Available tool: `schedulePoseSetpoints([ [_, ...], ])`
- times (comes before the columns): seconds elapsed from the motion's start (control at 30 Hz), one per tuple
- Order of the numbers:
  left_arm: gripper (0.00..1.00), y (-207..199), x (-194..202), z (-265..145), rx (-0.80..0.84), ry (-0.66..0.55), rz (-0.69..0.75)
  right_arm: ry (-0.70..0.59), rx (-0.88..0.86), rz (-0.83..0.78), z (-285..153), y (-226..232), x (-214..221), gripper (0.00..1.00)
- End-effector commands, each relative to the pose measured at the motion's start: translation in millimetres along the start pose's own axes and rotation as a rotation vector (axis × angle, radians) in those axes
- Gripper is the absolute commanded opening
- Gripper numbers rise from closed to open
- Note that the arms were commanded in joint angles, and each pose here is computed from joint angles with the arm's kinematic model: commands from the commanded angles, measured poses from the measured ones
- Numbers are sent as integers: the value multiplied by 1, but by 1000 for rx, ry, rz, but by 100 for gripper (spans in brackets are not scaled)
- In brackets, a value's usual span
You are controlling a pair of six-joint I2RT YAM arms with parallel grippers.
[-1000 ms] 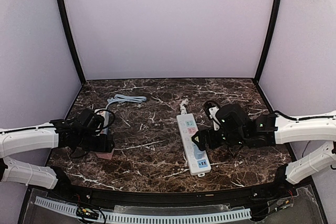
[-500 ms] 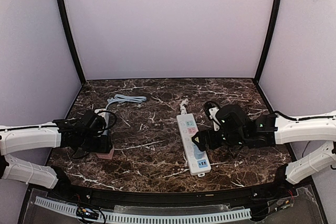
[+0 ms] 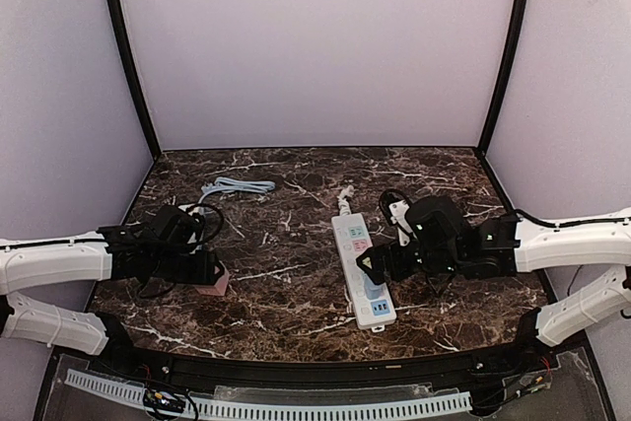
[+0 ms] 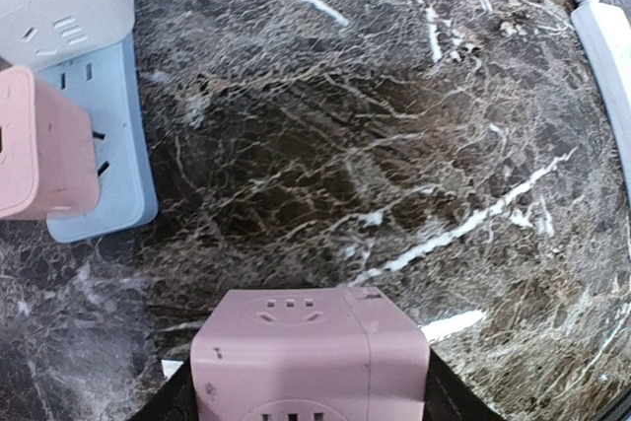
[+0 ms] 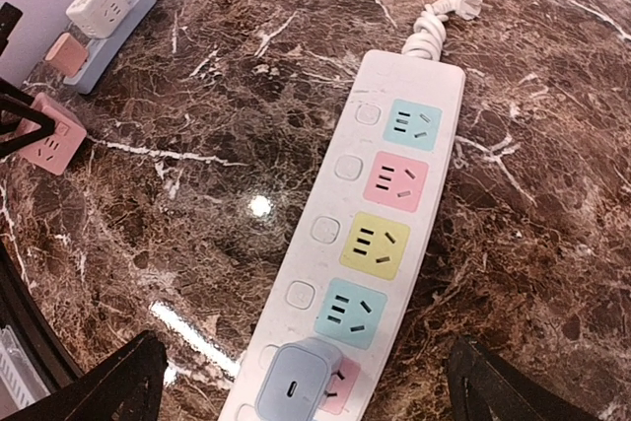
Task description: Insert the plug
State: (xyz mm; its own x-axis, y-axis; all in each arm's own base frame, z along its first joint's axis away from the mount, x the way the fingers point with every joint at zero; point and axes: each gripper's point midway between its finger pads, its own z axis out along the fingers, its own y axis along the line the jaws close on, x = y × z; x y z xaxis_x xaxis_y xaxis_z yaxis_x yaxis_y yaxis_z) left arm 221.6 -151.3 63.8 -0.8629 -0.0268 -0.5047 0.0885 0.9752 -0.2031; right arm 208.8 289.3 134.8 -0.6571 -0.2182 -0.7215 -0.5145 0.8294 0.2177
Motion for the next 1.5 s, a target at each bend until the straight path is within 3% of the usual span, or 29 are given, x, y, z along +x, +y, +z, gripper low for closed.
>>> schedulePoseSetpoints([
  [0.0,52,-30,-20,-3,122,-75,-14,-26,-71,-59,6,15,-1,99],
  [0.53,50,-105,-73,-12,340,-223,-124,-357,-483,-351,-33,86,-36,99],
  [0.8,48,-141,-93,-14,442,-306,-143,-161,-451,-208,3,101,-44,99],
  [0.93,48,-153,-98,-18,491,-334,-139,-139,-423,-170,14,102,-50,98],
  [1.13,47,-159,-106,-27,557,-403,-135,-115,-381,42,26,99,-63,99],
  [1.47,46,-169,-109,-44,684,-479,-121,-6,-452,147,42,123,-66,99],
])
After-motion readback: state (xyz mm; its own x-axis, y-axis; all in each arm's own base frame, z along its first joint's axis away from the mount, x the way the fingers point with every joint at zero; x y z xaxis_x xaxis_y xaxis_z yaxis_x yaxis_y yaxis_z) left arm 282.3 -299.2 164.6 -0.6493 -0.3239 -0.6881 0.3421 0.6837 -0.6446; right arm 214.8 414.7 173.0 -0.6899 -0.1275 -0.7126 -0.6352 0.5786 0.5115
